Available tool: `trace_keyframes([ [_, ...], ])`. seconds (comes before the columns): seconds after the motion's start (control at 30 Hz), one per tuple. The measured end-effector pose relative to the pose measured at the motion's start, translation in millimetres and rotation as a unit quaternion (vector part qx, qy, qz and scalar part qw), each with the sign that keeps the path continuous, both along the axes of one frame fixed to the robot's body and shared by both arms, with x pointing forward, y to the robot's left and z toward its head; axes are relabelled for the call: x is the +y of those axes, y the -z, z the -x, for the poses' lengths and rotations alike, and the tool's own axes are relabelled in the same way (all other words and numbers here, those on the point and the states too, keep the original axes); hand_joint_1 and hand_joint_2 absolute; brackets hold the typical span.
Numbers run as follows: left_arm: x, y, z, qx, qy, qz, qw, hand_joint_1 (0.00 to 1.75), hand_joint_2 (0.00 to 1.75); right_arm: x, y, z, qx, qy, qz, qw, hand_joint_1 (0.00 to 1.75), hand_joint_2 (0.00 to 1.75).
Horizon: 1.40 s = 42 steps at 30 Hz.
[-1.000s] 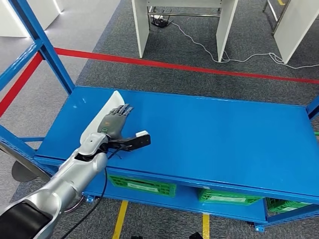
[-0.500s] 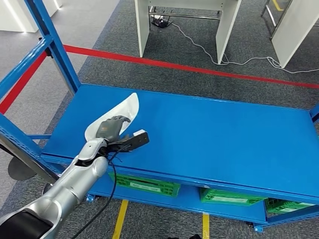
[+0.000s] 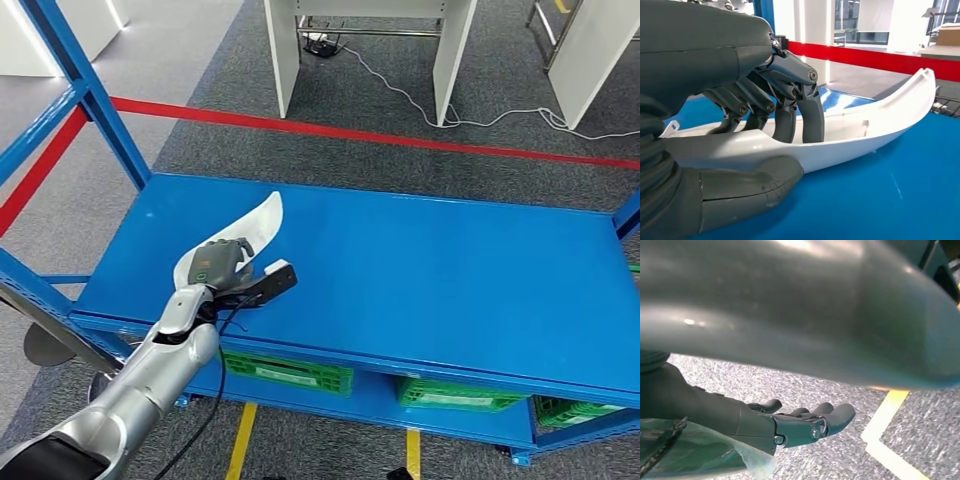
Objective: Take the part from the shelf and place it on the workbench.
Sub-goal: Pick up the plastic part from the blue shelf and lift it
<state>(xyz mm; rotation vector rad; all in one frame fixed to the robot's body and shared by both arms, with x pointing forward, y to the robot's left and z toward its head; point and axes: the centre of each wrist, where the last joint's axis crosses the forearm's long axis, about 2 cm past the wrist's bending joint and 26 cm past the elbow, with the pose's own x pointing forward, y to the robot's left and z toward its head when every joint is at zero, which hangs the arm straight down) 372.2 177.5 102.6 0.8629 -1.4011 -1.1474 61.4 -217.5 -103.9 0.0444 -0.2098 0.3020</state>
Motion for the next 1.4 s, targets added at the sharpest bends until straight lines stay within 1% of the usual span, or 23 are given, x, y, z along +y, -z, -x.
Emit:
trace_keyframes([
  [0.13, 1.4, 0.3, 0.1, -0.009, 0.002, 0.013, 1.000, 1.75, 1.75, -0.1, 0.0, -0.1, 0.000, 0.002, 0.000, 1.000, 0.00, 0.00],
  [0.23, 2.6, 0.7, 1.4, -0.035, 0.014, 0.025, 0.999, 1.75, 1.75, 0.0, -0.1, -0.6, 0.000, 0.000, 0.001, 1.000, 0.00, 0.00],
  [0.3, 3.6, 2.3, 5.0, -0.069, 0.029, 0.035, 0.997, 1.75, 1.75, 0.1, -0.1, -0.4, 0.000, -0.002, 0.001, 1.000, 0.00, 0.00],
  [0.37, 4.5, 2.3, 8.6, -0.119, 0.044, 0.041, 0.991, 1.75, 1.75, 0.1, 0.0, -0.2, 0.000, -0.005, 0.001, 1.000, 0.00, 0.00],
  [0.43, 4.8, 1.9, 13.6, -0.172, 0.058, 0.035, 0.983, 1.75, 1.75, 0.0, 0.0, -0.2, 0.000, -0.007, 0.002, 1.000, 0.00, 0.00],
  [0.5, 5.2, 3.4, 19.7, -0.205, 0.065, 0.028, 0.976, 1.75, 1.75, 0.0, 0.1, 0.5, 0.000, -0.009, 0.003, 1.000, 0.00, 0.00],
  [0.6, 6.1, 4.4, 24.5, -0.218, 0.065, 0.028, 0.973, 1.75, 1.75, 0.0, 0.1, 0.6, 0.000, -0.009, 0.003, 1.000, 0.00, 0.00],
  [0.77, 7.3, 1.1, 25.6, -0.230, 0.065, 0.027, 0.971, 1.75, 1.75, 0.2, -0.1, -0.7, -0.001, -0.010, 0.003, 1.000, 0.00, 0.00],
  [0.83, 7.0, -1.4, 28.1, -0.247, 0.079, 0.012, 0.966, 1.75, 1.75, 0.2, 0.0, -0.1, 0.000, -0.010, 0.004, 1.000, 0.00, 0.00],
  [0.93, 5.2, -16.8, 31.5, -0.302, 0.117, -0.014, 0.946, 1.75, 1.75, 0.1, -0.1, -0.7, 0.000, -0.011, 0.007, 1.000, 0.00, 0.00],
  [1.0, 2.7, -28.9, 34.5, -0.335, 0.127, -0.008, 0.934, 1.75, 1.75, 0.1, -0.1, -0.5, 0.003, -0.012, 0.009, 1.000, 0.00, 0.00],
  [1.2, -7.9, -66.9, 40.4, -0.410, 0.126, 0.052, 0.902, 1.75, 1.75, 0.1, -0.1, -0.7, 0.003, -0.014, 0.011, 1.000, 0.00, 0.00],
  [1.3, -12.6, -76.0, 45.9, -0.430, 0.127, 0.084, 0.890, 1.75, 1.75, 0.2, -0.1, -0.2, 0.003, -0.013, 0.012, 1.000, 0.00, 0.00],
  [1.4, -20.4, -85.7, 52.6, -0.450, 0.134, 0.132, 0.873, 1.75, 1.75, 0.0, 0.0, 0.3, 0.002, -0.014, 0.015, 1.000, 0.00, 0.00],
])
